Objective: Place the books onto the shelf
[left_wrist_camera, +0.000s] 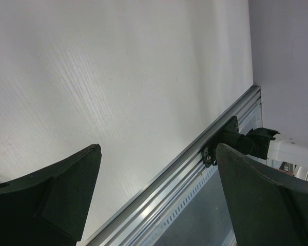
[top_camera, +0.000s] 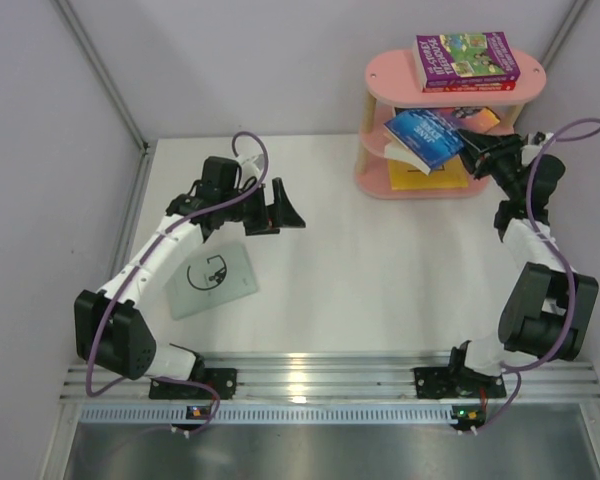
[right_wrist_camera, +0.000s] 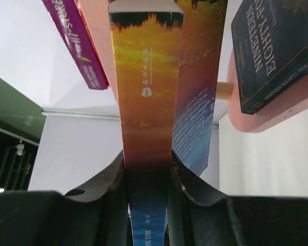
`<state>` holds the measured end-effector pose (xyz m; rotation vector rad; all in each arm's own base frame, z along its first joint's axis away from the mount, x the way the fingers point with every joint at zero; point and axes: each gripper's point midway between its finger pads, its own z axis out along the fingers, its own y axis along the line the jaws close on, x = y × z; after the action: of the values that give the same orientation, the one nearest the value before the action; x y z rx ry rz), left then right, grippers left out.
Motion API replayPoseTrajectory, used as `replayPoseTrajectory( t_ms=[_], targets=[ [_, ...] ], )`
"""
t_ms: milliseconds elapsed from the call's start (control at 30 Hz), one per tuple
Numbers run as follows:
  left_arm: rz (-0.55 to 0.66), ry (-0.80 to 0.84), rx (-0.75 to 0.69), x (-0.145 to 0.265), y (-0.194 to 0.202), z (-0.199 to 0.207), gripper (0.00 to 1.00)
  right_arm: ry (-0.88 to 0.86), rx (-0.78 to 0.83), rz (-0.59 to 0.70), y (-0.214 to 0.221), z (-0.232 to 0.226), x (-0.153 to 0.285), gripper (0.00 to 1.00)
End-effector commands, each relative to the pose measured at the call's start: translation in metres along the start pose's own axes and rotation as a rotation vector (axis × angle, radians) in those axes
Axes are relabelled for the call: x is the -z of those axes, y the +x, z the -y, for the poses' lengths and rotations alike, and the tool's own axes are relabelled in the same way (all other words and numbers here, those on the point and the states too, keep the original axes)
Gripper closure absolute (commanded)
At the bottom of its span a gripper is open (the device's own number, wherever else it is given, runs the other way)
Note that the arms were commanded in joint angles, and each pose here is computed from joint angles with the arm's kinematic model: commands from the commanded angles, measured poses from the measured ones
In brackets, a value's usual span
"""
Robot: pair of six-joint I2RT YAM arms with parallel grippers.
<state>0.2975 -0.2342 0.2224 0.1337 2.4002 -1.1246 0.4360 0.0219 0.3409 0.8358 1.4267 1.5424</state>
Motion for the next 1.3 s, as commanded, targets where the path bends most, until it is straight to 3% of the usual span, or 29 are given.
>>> replayPoseTrajectory(
  t_ms=[0, 300, 767, 867, 1267],
  targets=[
    [0.051, 0.011, -0.041, 0.01, -0.017, 0.012, 0.01, -0.217, 0.17, 0.08, -0.018, -0.078, 0.0, 1.0],
    [0.079, 0.063, 0.003, 0.004, -0.019, 0.018, 0.01, -0.139, 0.193, 0.273, -0.058, -0.058, -0.008, 1.0],
    [0.074, 0.103, 0.014, -0.003, -0.017, 0.018, 0.01, -0.135, 0.125, 0.423, -0.077, -0.03, -0.02, 1.0],
    [0.08, 0.088, 0.014, -0.009, -0.017, 0.011, 0.01, -0.074, 0.126, 0.5, -0.078, -0.02, -0.026, 1.0],
    [0.039, 0.111, -0.001, -0.017, -0.009, 0.006, 0.01, 0.2, 0.093, 0.583, -0.059, 0.011, -0.068, 0.98]
  ],
)
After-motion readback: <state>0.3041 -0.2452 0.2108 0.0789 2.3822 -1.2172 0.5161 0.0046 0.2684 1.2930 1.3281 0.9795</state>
